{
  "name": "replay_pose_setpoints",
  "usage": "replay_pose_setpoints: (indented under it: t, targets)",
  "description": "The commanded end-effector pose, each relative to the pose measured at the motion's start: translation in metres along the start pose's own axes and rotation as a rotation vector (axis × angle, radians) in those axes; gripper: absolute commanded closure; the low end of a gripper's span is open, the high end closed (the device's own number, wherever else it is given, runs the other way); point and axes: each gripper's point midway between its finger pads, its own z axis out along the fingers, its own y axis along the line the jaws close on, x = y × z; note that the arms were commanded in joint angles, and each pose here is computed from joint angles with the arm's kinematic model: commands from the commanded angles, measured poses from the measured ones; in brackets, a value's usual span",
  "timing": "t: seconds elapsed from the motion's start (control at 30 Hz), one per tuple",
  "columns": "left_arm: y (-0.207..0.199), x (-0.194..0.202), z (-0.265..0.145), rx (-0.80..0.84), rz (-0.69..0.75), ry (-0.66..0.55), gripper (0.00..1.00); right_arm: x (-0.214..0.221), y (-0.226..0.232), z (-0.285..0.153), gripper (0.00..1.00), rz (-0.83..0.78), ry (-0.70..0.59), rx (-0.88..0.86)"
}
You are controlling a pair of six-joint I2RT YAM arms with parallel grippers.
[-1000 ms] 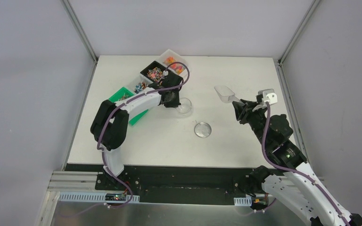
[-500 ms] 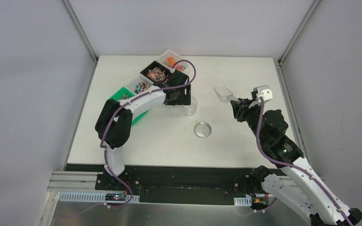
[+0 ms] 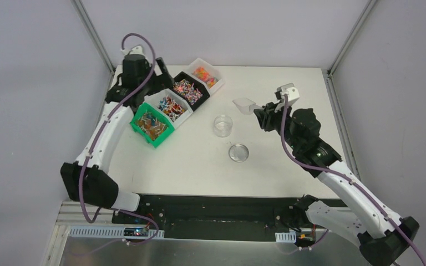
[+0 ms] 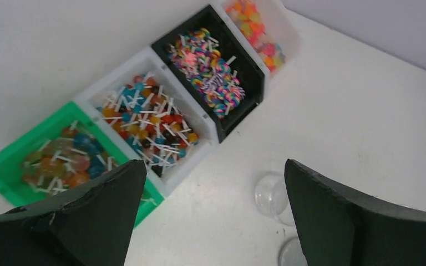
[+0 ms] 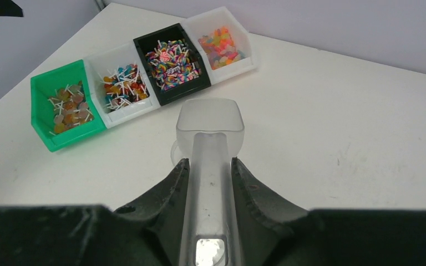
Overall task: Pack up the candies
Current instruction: Place the packing bottle at the center of the board, then scoop the fake candies from the storage box.
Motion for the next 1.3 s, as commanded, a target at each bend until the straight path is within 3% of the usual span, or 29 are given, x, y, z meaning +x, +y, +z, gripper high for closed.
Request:
replay_pose_setpoints:
  t: [0.0, 0.1, 0.23, 0.33, 0.43, 0.7, 1.27]
  targets:
    - [0.046, -0.016, -0.031, -0.056, -0.007, -0.07, 0.01, -0.044, 0.029, 0.022, 1.0, 0.031, -0.081, -0.121]
    - [0.083, -0.011, -0.044, -0.144, -0.108, -0.098, 0.02, -0.045, 0.043, 0.042, 1.0, 0.027, -0.048, -0.159]
    - [0.131, 0.015, -0.055, -0.319, -0.239, -0.15, 0.11, -0.042, 0.072, 0.067, 1.0, -0.025, 0.005, -0.208]
    - [0.174, 0.028, -0.063, -0.446, -0.355, -0.188, 0.22, -0.035, 0.097, 0.085, 1.0, -0.088, 0.056, -0.242]
    - [0.202, 0.046, -0.061, -0.511, -0.449, -0.17, 0.25, -0.03, 0.122, 0.101, 1.0, -0.165, 0.099, -0.271]
    - [0.21, 0.093, -0.033, -0.473, -0.512, -0.01, 0.3, -0.009, 0.17, 0.143, 1.0, -0.316, 0.196, -0.286]
    - [0.209, 0.124, -0.017, -0.411, -0.538, 0.109, 0.4, 0.033, 0.205, 0.211, 1.0, -0.464, 0.267, -0.276]
